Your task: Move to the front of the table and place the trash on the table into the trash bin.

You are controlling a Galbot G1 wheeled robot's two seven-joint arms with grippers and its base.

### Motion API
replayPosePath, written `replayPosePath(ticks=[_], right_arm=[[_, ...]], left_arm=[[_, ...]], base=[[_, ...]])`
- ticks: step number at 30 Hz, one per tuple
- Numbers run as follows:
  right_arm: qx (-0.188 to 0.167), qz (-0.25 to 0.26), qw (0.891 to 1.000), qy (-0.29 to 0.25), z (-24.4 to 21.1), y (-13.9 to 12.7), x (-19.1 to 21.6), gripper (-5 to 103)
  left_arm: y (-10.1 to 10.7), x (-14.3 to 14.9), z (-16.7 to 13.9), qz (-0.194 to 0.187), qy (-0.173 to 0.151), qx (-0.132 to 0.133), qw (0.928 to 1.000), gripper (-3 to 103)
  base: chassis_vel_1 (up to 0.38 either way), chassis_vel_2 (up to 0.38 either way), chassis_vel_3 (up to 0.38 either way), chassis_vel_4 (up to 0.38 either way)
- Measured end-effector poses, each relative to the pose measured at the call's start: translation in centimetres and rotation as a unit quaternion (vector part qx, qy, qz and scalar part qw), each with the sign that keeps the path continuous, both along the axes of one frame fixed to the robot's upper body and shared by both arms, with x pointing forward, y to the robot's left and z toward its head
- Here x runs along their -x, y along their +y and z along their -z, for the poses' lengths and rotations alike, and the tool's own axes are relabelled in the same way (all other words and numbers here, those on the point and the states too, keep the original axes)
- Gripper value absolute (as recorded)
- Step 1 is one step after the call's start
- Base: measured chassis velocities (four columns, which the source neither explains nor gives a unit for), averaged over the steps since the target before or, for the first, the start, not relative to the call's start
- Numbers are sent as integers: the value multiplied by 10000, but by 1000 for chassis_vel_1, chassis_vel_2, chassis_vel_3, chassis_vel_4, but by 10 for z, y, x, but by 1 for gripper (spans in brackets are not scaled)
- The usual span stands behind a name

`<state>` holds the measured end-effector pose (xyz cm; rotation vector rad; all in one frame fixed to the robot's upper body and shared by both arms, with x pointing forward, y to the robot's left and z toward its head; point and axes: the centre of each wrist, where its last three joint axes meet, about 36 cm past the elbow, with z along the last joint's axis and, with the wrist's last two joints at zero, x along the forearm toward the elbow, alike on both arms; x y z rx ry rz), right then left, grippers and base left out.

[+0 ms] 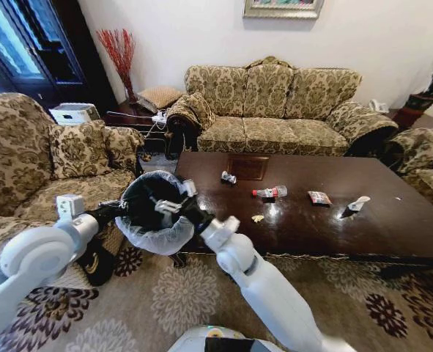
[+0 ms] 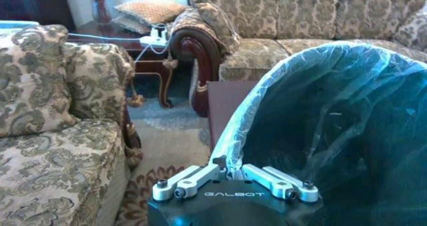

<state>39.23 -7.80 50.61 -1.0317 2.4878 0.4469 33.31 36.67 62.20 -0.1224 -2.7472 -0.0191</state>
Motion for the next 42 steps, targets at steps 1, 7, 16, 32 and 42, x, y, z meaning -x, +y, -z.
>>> replayPosePath(ticks=[1,7,16,32,42], right_arm=[[53,465,9986,260,9,-21,0,99],[614,2234,9572,1733,84,-97,13,100],[819,3012,9180,2447,161,-113,-14,100],[1436,3403,8744,3148,217,-116,-46,100],[1360,3287,8712,3383,225,-119,-58,78]], left_arm=[[2,0,1,-41,-12,19,10000,0],[1,0,4,-53,-51,97,9999,0],[-3,6,4,-5,-140,141,9998,0],[2,8,16,-92,-172,189,9996,0],[6,5,18,-146,-171,198,9996,0]], base=[[0,0,0,0],[0,0,0,0],[-25,-24,27,20],[-15,-14,16,11],[0,0,0,0]])
